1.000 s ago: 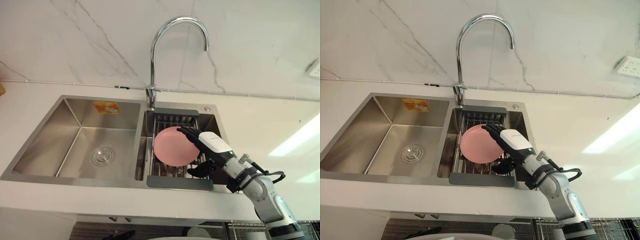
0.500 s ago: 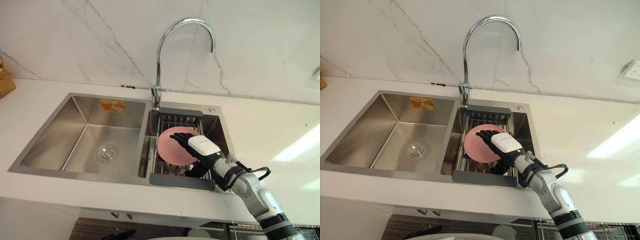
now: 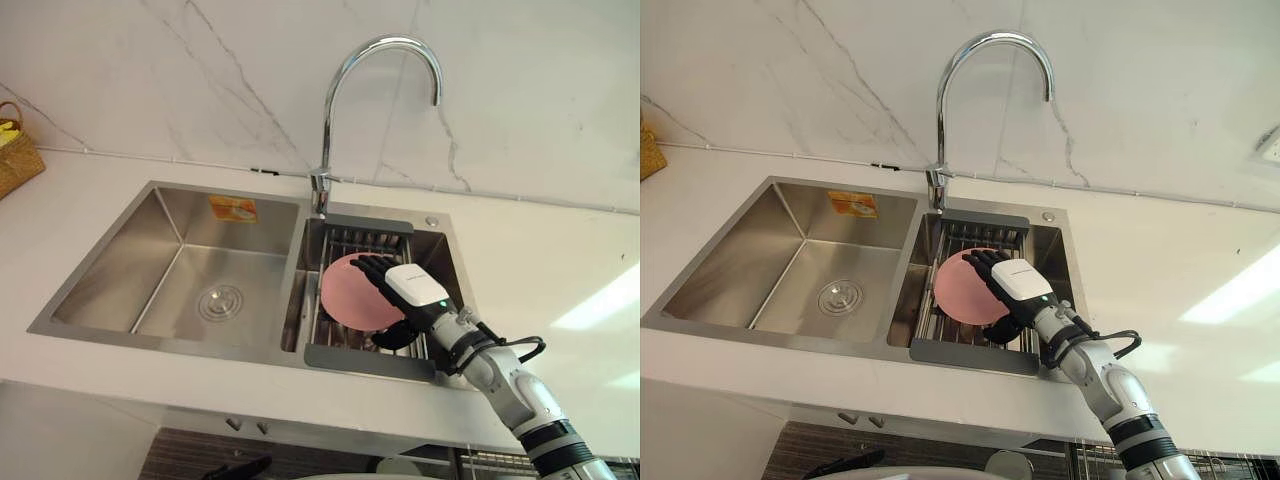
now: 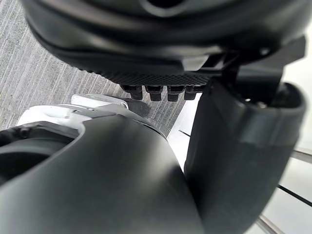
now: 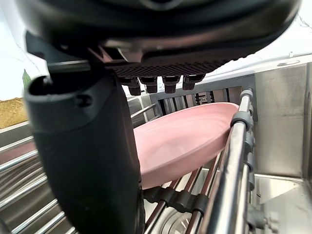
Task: Walk over to the sink, pick up the cup, carry it to the dishwasher, place the cup inside the dishwasher, then close the dishwasher door
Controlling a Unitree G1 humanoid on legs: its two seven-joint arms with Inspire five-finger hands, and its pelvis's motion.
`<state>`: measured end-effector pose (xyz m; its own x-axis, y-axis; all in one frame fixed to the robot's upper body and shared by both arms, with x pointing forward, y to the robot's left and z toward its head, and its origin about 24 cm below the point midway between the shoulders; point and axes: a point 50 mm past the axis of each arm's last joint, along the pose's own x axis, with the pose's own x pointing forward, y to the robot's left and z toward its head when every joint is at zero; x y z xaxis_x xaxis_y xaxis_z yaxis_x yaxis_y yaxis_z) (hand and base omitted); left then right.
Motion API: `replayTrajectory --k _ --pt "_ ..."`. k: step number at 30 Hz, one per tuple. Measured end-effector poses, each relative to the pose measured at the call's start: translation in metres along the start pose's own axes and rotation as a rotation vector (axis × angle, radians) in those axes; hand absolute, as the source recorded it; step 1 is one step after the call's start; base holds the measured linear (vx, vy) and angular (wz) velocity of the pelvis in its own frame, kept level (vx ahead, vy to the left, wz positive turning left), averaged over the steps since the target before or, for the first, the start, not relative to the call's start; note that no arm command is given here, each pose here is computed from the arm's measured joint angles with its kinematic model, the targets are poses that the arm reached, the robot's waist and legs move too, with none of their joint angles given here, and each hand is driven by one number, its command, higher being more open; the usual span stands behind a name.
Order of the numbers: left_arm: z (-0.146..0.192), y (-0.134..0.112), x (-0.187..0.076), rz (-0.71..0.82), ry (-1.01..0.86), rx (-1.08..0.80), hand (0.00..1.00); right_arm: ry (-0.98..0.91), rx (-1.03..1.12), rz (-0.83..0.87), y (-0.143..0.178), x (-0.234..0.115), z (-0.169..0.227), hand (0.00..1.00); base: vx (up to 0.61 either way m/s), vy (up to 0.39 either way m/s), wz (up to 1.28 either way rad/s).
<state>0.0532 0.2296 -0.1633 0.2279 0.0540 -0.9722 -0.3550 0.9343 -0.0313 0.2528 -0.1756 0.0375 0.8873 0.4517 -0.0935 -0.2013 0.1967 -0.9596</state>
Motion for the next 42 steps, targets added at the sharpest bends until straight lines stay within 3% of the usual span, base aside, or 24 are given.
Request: replayTrajectory --k 11,42 --pt "0.001 0.000 0.000 -0.002 -0.005 0.004 1.00 0.018 -0.030 -0.115 0.012 0.004 -0.004 1.00 -0.01 -0.010 0.06" --pt "0.004 -0.006 0.001 -0.031 -0.037 0.025 1.00 0.093 -0.142 -0.438 0.001 0.001 -0.024 1.00 -0.01 -0.009 0.04"
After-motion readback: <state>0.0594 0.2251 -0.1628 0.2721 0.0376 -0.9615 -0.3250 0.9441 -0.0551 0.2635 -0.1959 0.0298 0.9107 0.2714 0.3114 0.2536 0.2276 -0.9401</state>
